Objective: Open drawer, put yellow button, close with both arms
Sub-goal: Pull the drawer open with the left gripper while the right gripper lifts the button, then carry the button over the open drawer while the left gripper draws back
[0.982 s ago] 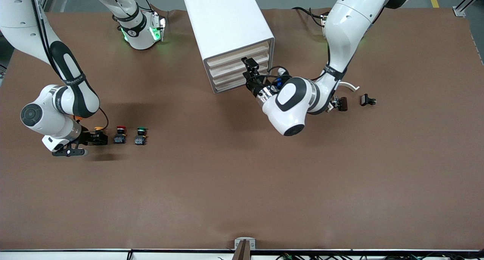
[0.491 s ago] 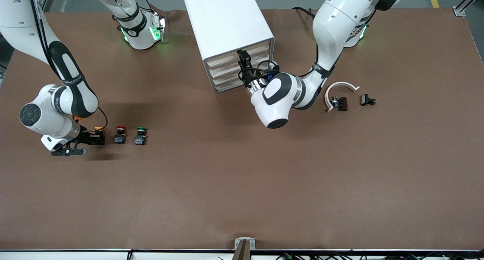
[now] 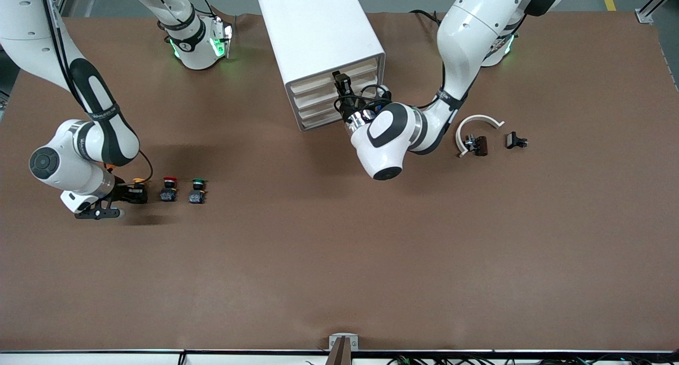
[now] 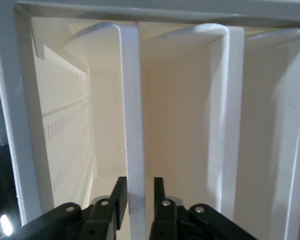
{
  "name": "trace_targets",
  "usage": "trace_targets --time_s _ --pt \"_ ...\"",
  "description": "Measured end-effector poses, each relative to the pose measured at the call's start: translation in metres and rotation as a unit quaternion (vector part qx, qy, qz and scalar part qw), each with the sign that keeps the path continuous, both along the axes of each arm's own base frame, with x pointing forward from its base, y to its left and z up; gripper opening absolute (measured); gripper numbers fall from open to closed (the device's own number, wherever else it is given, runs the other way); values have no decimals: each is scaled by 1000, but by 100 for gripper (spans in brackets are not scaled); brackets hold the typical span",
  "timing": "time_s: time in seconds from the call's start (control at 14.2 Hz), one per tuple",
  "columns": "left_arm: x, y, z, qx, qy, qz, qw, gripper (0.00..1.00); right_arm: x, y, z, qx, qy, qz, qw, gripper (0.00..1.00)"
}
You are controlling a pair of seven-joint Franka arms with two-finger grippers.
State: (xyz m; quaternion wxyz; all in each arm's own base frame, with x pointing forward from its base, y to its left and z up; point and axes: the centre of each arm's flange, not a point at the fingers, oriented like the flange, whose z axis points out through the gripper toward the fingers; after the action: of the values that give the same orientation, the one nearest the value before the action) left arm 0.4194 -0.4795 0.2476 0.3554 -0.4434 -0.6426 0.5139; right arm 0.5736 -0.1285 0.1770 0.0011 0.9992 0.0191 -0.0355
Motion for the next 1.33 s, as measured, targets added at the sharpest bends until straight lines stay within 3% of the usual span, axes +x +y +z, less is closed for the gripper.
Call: trace_targets --time_s 0.07,0.28,0.56,0.77,1.05,1.33 --pt "0 0 1 -1 1 0 1000 16 3 1 5 3 16 1 1000 41" --pt "1 0 1 0 2 1 1000 14 24 2 36 9 55 4 998 41" --pt "11 7 2 1 -4 9 1000 14 52 9 97 8 67 12 998 41" --pt "46 31 9 1 -19 40 999 14 61 38 159 4 73 28 997 41" --pt "87 63 13 -3 -32 78 996 14 52 101 230 -12 91 0 996 41" --pt "107 73 12 -2 -44 92 995 15 20 207 277 -51 118 -54 990 41"
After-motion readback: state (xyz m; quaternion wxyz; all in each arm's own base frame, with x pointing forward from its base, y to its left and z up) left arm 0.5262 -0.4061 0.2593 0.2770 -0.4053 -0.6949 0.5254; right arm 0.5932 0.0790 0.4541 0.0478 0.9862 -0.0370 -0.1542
